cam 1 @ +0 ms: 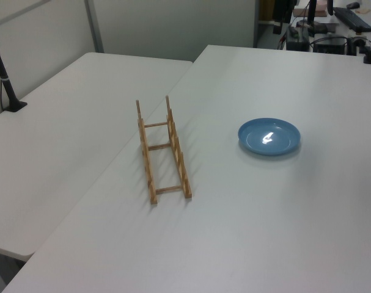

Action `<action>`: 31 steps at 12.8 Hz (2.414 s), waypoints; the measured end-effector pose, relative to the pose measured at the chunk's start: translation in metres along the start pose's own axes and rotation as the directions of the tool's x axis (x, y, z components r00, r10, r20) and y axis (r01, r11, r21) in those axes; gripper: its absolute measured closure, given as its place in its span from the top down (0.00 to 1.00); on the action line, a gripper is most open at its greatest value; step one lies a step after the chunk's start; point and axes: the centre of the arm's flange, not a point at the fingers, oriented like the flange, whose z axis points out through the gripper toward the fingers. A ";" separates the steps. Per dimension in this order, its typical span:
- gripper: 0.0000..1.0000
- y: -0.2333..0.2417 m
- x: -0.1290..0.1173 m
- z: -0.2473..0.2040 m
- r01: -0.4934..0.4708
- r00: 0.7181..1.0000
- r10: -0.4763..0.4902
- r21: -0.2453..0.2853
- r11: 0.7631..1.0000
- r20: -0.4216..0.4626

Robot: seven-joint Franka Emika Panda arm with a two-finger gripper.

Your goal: Place plate in plate rack

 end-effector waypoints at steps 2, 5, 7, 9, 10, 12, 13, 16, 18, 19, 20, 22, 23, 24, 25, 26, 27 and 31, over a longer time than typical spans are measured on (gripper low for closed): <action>1.00 0.000 0.000 0.000 0.000 1.000 0.000 0.000 1.000 0.000; 1.00 -0.001 0.000 0.001 0.002 1.000 -0.002 0.000 1.000 0.002; 1.00 -0.001 0.000 0.001 0.002 1.000 -0.002 0.000 1.000 0.002; 1.00 -0.001 0.000 0.001 0.002 1.000 -0.002 0.000 1.000 0.003; 1.00 -0.001 0.000 0.001 0.002 1.000 -0.002 0.000 1.000 0.003; 1.00 -0.001 0.000 0.001 0.002 1.000 -0.002 0.000 1.000 0.003; 1.00 -0.001 0.000 0.001 0.002 1.000 -0.002 0.000 1.000 0.003; 1.00 -0.001 0.000 0.002 0.002 1.000 -0.002 0.000 1.000 0.004; 1.00 -0.001 0.000 0.002 0.004 1.000 -0.004 0.000 1.000 0.005; 1.00 -0.001 0.000 0.002 0.013 1.000 -0.013 0.000 1.000 0.005; 1.00 -0.001 -0.001 0.002 0.033 0.999 -0.033 0.000 0.999 0.007; 1.00 -0.001 -0.001 0.004 0.106 0.994 -0.106 0.002 0.994 0.015; 1.00 -0.001 -0.002 0.006 0.177 0.984 -0.177 0.005 0.984 0.026; 1.00 -0.001 -0.004 0.007 0.243 0.969 -0.244 0.011 0.970 0.043; 1.00 0.000 -0.006 0.009 0.306 0.950 -0.307 0.019 0.952 0.058; 1.00 0.001 -0.007 0.010 0.332 0.941 -0.332 0.023 0.943 0.067; 1.00 0.001 -0.009 0.011 0.346 0.934 -0.347 0.029 0.938 0.078; 1.00 0.002 -0.014 0.027 0.358 0.922 -0.362 0.052 0.932 0.136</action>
